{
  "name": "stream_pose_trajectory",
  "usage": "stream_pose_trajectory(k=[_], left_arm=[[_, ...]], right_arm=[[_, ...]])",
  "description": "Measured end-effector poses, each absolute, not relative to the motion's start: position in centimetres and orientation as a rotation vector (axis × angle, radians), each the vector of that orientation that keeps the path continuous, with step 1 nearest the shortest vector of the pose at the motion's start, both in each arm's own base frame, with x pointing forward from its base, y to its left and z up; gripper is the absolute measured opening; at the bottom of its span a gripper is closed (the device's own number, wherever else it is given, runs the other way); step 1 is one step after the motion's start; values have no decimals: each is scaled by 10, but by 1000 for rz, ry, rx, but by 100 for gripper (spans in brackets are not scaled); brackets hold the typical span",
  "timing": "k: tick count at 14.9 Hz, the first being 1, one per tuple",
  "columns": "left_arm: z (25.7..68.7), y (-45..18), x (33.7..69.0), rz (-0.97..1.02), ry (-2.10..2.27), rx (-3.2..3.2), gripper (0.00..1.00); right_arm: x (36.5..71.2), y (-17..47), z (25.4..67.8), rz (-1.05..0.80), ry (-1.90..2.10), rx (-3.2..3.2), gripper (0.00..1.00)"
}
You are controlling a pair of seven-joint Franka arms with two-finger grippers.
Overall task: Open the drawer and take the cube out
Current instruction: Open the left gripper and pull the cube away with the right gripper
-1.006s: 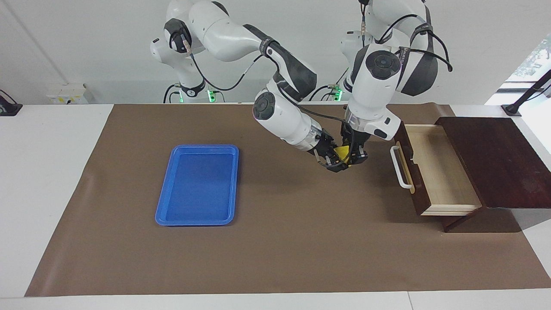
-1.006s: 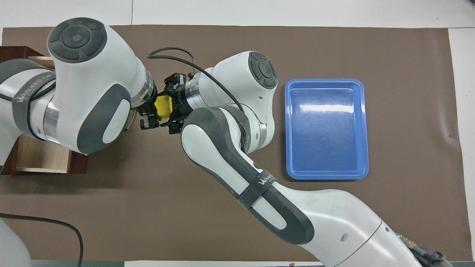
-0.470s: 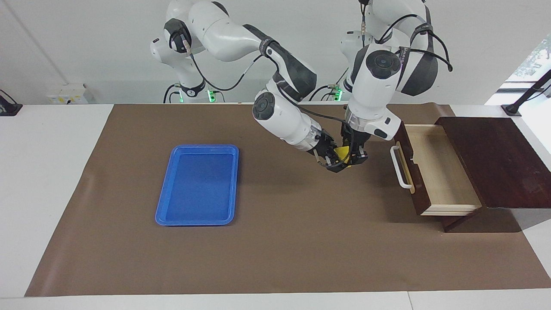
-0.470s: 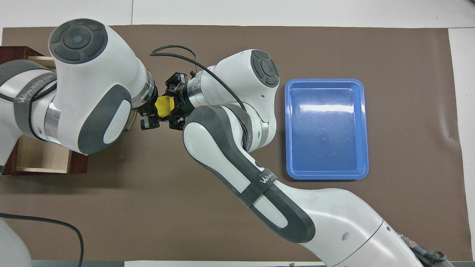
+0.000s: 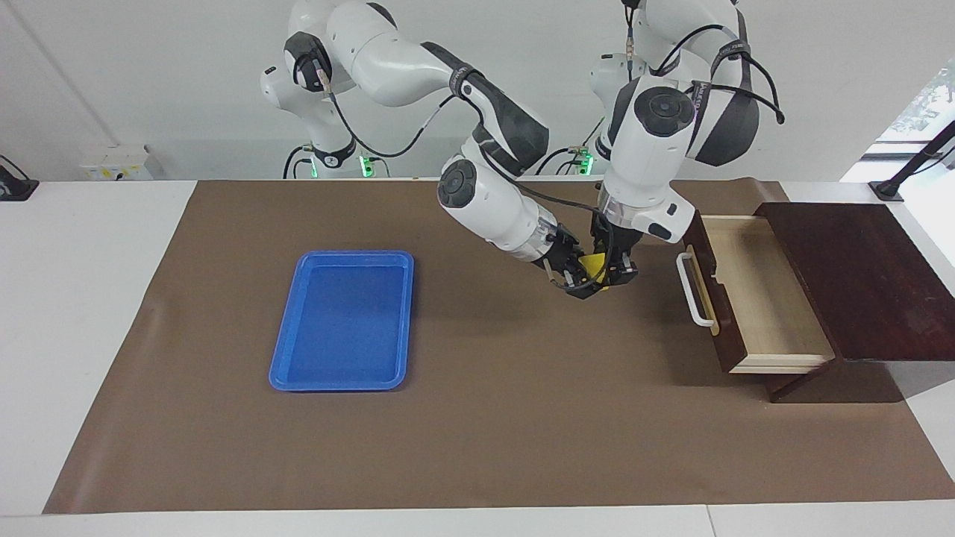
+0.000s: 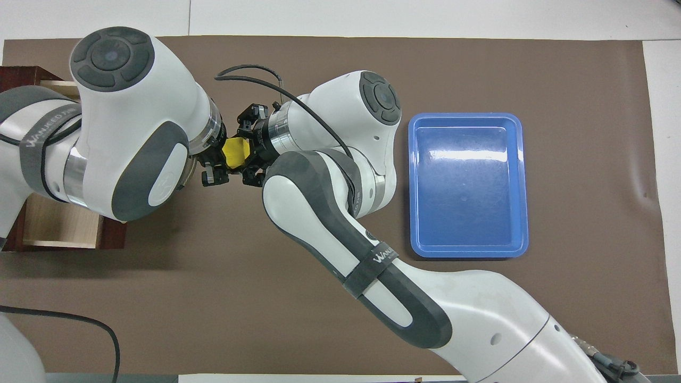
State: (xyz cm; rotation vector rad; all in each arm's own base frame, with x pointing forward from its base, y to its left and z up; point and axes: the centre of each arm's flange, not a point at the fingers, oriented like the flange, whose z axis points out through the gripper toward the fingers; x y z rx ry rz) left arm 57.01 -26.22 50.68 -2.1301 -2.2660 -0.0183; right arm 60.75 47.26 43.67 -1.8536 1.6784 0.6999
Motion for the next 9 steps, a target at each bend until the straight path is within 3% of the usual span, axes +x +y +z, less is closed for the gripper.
stream_pose_trajectory(k=[7, 8, 9], left_arm=[[507, -263, 570, -20, -2267, -2134, 55], [507, -263, 570, -20, -2268, -2135, 57], [507, -263, 570, -20, -2268, -2135, 66]], right_arm=[[608, 472, 437, 697, 1678, -1854, 56], [608, 472, 437, 694, 1678, -1855, 56], [609, 471, 437, 688, 1677, -1860, 56]])
